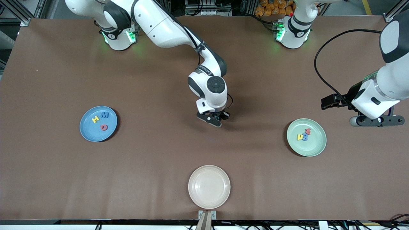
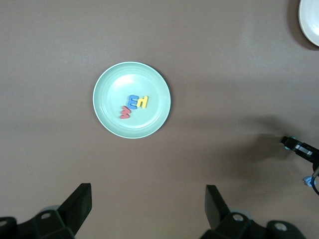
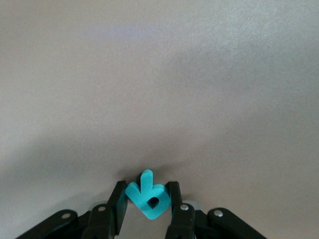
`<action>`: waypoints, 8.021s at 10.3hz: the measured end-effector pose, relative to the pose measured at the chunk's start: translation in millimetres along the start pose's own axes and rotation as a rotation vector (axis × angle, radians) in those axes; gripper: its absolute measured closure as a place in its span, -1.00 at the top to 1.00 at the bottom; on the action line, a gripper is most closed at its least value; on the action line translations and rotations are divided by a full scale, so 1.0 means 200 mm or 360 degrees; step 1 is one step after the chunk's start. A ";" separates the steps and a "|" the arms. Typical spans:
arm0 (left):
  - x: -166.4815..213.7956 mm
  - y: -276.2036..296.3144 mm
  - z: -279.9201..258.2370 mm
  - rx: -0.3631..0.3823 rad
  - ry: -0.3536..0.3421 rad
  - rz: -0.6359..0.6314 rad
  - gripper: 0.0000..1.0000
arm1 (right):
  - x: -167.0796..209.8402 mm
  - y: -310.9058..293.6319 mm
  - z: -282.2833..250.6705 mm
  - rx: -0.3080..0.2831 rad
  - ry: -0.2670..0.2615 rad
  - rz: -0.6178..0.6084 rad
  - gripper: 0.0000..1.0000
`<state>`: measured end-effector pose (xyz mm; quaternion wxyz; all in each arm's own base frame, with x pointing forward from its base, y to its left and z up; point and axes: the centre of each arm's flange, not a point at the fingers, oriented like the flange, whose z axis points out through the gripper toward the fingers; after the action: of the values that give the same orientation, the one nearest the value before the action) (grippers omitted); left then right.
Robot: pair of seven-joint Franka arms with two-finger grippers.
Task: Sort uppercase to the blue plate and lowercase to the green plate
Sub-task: 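Carry the b toward the blue plate while the left gripper reaches a, then lower the b onto the blue plate while the left gripper grasps a, then carry the a to the green plate while the right gripper withdraws, then open the left gripper to release the a on the green plate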
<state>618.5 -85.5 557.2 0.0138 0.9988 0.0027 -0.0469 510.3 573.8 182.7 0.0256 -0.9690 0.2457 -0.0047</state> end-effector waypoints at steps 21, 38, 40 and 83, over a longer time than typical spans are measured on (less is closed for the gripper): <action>-0.62 1.84 1.03 -0.0051 -0.0041 -0.0280 1.00 | 1.10 0.75 -0.15 -0.0292 -0.0330 -0.0873 -0.22; -0.96 2.27 2.05 0.0048 -0.0032 -0.0758 1.00 | 1.82 2.45 -0.34 -0.0214 -0.0279 -0.1820 -0.22; -0.97 2.27 2.07 0.0058 -0.0035 -0.0782 1.00 | 1.88 2.55 -0.35 -0.0207 -0.0253 -0.1860 -0.22; 0.18 -0.25 0.28 0.0112 0.0021 0.0151 1.00 | 1.69 2.54 -2.43 -0.0056 0.0156 -0.0735 1.00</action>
<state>648.6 -36.9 496.1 -0.0193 0.9979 -0.0464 -0.0398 556.2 -56.0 640.3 -0.0049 -0.9984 0.0183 -0.0532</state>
